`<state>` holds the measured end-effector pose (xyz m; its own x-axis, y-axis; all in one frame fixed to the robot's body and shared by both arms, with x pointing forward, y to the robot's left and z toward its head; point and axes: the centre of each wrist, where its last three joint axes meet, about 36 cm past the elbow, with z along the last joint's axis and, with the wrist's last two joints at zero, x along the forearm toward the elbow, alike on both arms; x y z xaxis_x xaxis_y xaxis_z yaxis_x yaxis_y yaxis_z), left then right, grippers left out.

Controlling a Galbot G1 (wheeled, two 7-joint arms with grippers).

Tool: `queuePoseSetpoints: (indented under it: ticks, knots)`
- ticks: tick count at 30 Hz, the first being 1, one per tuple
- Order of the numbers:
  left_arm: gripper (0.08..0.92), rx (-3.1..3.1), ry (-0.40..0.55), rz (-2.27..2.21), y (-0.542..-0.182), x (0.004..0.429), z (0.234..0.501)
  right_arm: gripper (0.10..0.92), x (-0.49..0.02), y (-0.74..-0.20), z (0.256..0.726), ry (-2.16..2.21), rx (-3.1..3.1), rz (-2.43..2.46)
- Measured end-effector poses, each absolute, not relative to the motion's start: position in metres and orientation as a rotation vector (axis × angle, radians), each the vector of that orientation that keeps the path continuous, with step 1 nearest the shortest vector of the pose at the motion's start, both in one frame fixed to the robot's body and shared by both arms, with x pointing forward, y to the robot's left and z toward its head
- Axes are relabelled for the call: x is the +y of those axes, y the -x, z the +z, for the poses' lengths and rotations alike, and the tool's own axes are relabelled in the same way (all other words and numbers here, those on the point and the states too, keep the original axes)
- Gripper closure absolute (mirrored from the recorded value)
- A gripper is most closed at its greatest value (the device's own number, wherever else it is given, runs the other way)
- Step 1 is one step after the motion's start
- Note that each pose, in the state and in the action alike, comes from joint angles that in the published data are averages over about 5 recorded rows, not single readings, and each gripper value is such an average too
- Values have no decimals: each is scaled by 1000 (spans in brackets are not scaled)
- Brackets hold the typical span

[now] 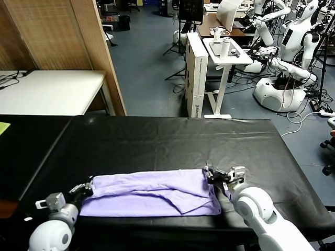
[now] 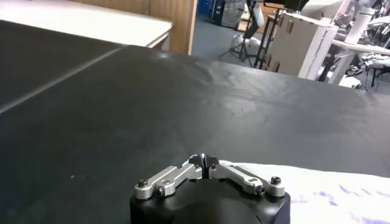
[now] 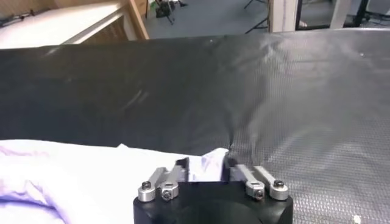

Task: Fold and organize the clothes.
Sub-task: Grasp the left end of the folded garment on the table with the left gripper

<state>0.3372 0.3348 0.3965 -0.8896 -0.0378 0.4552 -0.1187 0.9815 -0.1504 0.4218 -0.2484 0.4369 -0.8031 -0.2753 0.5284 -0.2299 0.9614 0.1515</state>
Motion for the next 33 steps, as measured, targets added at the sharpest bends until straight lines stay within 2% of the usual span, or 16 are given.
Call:
queuePoseSetpoints:
  ticks: [15,16,19,22,24,26,27,30,33]
  knots:
    - [841,-2713,-85,257,-387,325,396,878,-257,-434,432,-297,-2580,-161]
    - [841,-2718,-83,257,-388,325,397,862,-258,-433,432,-307,-2581,-164]
    - [825,-2732,-78,244,-390,325,399,738,-261,-430,435,-356,-2585,-164]
    - [708,-2742,-80,224,-388,327,401,590,-264,-426,438,-389,-2600,-139]
    - [577,-2746,-84,211,-386,330,404,457,-267,-423,440,-402,-2611,-122]
    - [463,-2749,-87,201,-384,334,406,290,-270,-420,444,-410,-2620,-112]
    - [387,-2749,-88,201,-383,336,408,237,-271,-418,446,-415,-2624,-108]
    - [212,-2729,-84,231,-378,342,413,136,-275,-411,454,-431,-2633,-101]
    - [114,-2671,-68,284,-372,350,423,118,-281,-403,464,-442,-2634,-108]
